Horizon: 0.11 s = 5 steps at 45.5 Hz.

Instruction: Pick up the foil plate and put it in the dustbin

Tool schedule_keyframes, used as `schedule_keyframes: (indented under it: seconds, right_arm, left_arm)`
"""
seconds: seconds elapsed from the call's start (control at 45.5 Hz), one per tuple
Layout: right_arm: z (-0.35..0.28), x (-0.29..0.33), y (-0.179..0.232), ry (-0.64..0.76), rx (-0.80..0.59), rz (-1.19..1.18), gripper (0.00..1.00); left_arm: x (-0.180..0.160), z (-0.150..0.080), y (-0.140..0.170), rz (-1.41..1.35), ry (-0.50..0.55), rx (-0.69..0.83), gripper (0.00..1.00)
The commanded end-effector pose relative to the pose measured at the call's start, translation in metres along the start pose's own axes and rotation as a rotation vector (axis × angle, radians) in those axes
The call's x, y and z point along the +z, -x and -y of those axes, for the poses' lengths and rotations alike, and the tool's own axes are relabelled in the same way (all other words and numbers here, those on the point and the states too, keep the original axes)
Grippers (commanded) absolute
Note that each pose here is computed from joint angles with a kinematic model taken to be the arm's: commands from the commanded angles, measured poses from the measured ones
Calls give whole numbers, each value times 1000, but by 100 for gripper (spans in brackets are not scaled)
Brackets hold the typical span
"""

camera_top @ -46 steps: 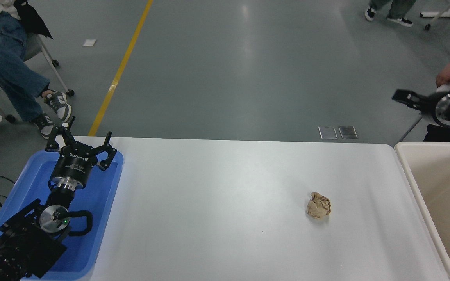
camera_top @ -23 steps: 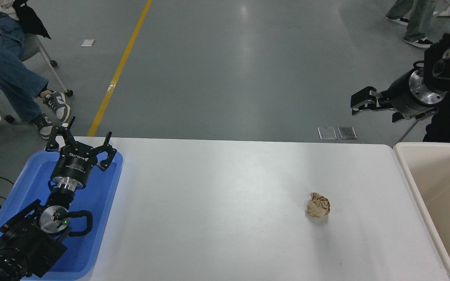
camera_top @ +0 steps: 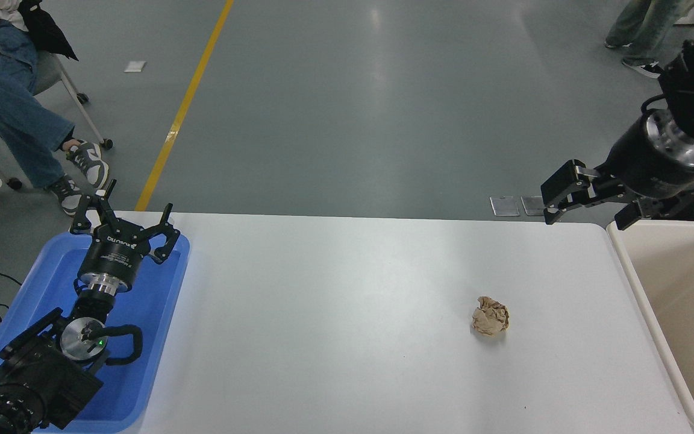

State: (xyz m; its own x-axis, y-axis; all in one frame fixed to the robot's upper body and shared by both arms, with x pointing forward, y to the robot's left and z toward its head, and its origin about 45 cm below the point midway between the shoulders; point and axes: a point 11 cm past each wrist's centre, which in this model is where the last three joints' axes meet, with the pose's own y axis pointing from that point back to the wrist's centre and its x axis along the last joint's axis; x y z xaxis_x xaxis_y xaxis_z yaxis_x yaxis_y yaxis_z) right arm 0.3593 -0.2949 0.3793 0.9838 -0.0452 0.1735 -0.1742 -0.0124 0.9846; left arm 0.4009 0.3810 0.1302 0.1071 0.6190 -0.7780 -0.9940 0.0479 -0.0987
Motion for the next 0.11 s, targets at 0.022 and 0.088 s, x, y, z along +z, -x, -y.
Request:
schedule_keyframes:
  seconds: [0.022,0.088]
  right_arm:
    - [-4,-3,3,-2,-11,-10,100]
    - [-4,-4,3,-4,-12,-11,100]
  left_arm:
    - [0,0,0,1,0,1,100]
    - [0,0,0,1,0,1,100]
